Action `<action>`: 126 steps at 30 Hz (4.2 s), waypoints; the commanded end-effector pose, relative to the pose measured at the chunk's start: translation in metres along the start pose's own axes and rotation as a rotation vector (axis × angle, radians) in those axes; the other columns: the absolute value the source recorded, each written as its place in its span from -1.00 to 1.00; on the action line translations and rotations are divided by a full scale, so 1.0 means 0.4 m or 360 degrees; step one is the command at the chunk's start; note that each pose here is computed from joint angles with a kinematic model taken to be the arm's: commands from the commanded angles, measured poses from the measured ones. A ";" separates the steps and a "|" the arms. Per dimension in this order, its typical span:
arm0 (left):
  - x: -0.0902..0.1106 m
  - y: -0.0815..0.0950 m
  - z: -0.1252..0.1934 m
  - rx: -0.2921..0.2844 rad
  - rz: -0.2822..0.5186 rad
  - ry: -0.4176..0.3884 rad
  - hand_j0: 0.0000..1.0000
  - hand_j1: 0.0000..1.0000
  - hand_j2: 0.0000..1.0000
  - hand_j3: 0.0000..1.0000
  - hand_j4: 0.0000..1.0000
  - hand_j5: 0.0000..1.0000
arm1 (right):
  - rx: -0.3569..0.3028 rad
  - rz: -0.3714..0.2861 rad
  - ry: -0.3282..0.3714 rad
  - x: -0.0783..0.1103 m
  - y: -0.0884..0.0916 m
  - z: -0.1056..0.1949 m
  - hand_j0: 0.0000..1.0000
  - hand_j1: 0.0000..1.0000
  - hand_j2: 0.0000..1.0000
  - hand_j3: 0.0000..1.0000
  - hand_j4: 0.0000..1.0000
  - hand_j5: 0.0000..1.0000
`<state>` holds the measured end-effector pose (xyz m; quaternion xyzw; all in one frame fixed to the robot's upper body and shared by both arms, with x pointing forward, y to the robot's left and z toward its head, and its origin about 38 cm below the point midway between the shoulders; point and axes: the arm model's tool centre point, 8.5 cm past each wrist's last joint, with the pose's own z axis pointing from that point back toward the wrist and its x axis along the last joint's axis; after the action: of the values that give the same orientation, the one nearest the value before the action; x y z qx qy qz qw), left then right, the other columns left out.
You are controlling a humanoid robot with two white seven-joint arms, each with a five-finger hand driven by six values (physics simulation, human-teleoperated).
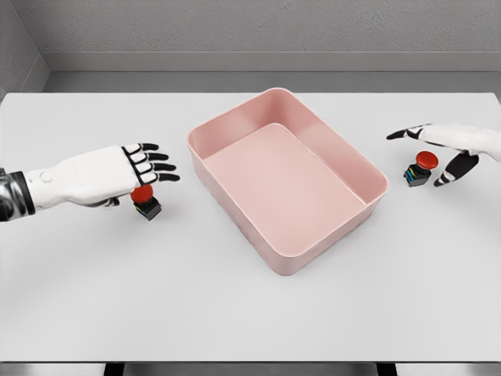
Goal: Put the industrial switch in the basket with both arms
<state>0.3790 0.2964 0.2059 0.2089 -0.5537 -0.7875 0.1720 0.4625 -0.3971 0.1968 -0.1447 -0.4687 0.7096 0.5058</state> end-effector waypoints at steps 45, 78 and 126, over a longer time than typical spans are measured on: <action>-0.005 -0.113 -0.050 -0.0054 0.0196 0.0030 1.00 1.00 1.00 1.00 1.00 1.00 | 0.0072 -0.0033 0.0040 -0.025 0.024 -0.015 0.06 0.06 0.06 0.06 0.06 0.06; -0.014 0.026 -0.033 0.0127 0.0122 -0.0026 -0.14 -0.14 -0.14 -0.14 -0.14 -0.14 | 0.0026 0.0163 -0.0203 0.069 -0.110 0.010 0.00 0.00 0.00 0.00 0.00 0.00; 0.052 0.248 -0.208 0.0403 -0.0079 -0.0272 -0.14 -0.14 -0.14 -0.14 -0.14 -0.14 | -0.0043 0.0317 -0.0403 0.205 -0.241 -0.022 0.00 0.00 0.00 0.00 0.00 0.00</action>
<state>0.4077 0.1901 0.2732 0.1792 -0.6547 -0.7305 0.0747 0.4876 -0.3186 0.2916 -0.1077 -0.5192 0.7643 0.3669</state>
